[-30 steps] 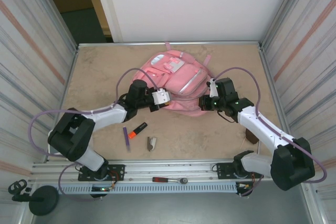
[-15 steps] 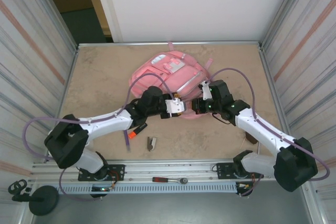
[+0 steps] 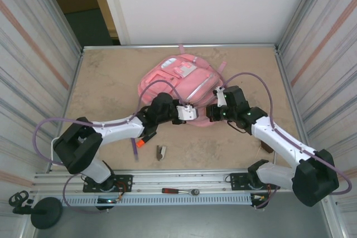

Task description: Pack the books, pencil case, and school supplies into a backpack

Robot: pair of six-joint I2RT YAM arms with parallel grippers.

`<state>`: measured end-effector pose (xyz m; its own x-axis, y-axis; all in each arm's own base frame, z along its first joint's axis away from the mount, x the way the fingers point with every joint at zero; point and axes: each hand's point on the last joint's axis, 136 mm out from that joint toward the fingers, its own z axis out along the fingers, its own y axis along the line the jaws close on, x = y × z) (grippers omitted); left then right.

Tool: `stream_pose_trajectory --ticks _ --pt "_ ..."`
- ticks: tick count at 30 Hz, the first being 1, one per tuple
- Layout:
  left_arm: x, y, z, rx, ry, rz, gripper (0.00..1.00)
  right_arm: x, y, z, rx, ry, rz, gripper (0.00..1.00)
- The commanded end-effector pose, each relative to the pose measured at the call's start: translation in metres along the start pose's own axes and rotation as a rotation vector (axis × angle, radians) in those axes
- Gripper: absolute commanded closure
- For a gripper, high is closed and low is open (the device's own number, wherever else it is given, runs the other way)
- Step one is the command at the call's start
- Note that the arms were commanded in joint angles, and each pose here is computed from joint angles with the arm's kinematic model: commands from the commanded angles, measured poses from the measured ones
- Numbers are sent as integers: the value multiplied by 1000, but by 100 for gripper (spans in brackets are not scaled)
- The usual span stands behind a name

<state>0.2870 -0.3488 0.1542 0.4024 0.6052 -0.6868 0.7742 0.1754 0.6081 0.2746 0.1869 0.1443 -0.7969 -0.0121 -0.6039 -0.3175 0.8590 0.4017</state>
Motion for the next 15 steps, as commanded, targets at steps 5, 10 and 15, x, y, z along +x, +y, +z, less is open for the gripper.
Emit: stream_pose_trajectory --ticks 5,10,15 --pt "41 40 -38 -115 8 -153 100 -16 -66 0 292 -14 63 100" --pt "69 50 -52 -164 51 -205 100 -22 -63 2 278 -21 60 100" --pt "88 55 -55 -201 111 -229 91 -25 -36 8 141 -33 60 100"
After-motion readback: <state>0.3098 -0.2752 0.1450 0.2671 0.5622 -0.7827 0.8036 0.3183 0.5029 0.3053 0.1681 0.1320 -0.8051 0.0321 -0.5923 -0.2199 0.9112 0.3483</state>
